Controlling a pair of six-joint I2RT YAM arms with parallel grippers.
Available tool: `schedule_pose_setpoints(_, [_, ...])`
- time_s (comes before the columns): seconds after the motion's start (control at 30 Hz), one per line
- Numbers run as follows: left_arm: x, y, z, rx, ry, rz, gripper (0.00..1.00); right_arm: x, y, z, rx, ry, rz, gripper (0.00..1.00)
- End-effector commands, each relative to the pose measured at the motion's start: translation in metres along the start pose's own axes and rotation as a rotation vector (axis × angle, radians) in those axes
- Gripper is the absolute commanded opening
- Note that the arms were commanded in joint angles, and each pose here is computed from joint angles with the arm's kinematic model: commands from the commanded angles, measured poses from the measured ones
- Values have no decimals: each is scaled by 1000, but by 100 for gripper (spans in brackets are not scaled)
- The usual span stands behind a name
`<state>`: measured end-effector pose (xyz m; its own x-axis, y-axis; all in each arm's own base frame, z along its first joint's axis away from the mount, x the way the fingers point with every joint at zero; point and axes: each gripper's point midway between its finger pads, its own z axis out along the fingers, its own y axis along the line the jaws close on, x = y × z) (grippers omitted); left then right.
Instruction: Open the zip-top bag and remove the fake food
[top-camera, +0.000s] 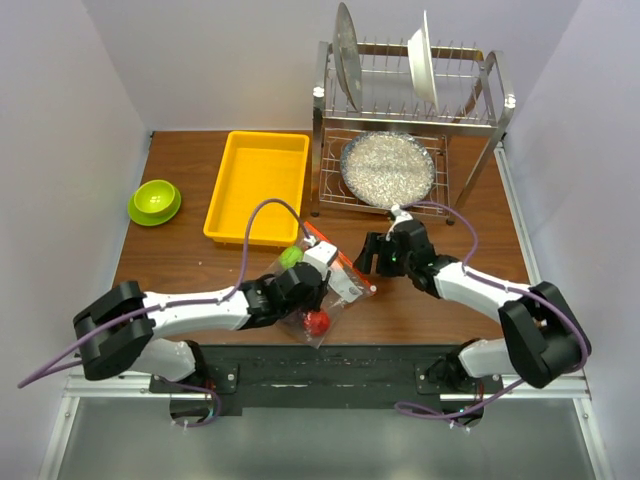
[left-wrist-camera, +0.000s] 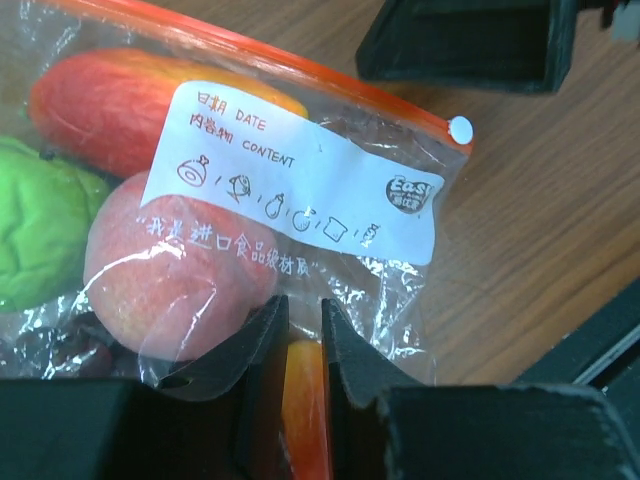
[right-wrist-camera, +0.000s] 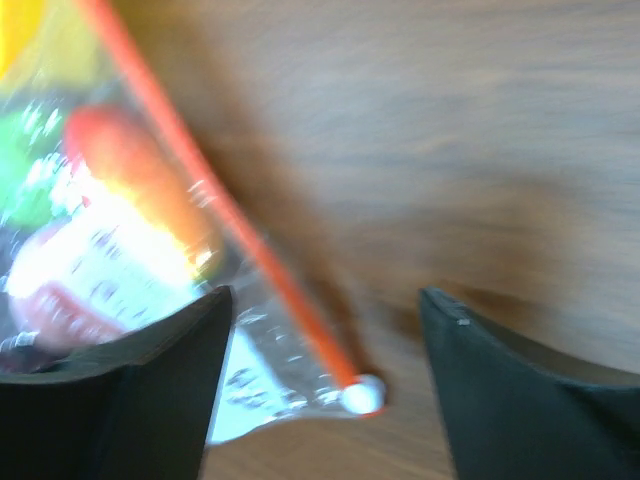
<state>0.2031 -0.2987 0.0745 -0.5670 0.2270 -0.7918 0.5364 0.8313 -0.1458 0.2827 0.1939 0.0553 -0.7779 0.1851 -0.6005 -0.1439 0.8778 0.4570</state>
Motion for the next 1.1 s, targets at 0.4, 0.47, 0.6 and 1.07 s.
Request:
schedule_pose_setpoints(0.4, [29, 14, -17, 3, 9, -96, 24, 30, 36, 29, -196, 131, -42, 57])
schedule_pose_setpoints(0.47, [28, 14, -18, 5, 4, -100, 24, 39, 41, 24, -244, 148, -21, 56])
schedule_pose_setpoints(0.6, [27, 13, -18, 15, -1, -106, 24, 51, 49, 9, -304, 173, 11, 40])
schedule_pose_setpoints(1.07, [-1, -17, -32, 176, -72, -70, 26, 49, 62, -60, -372, 108, 57, 0])
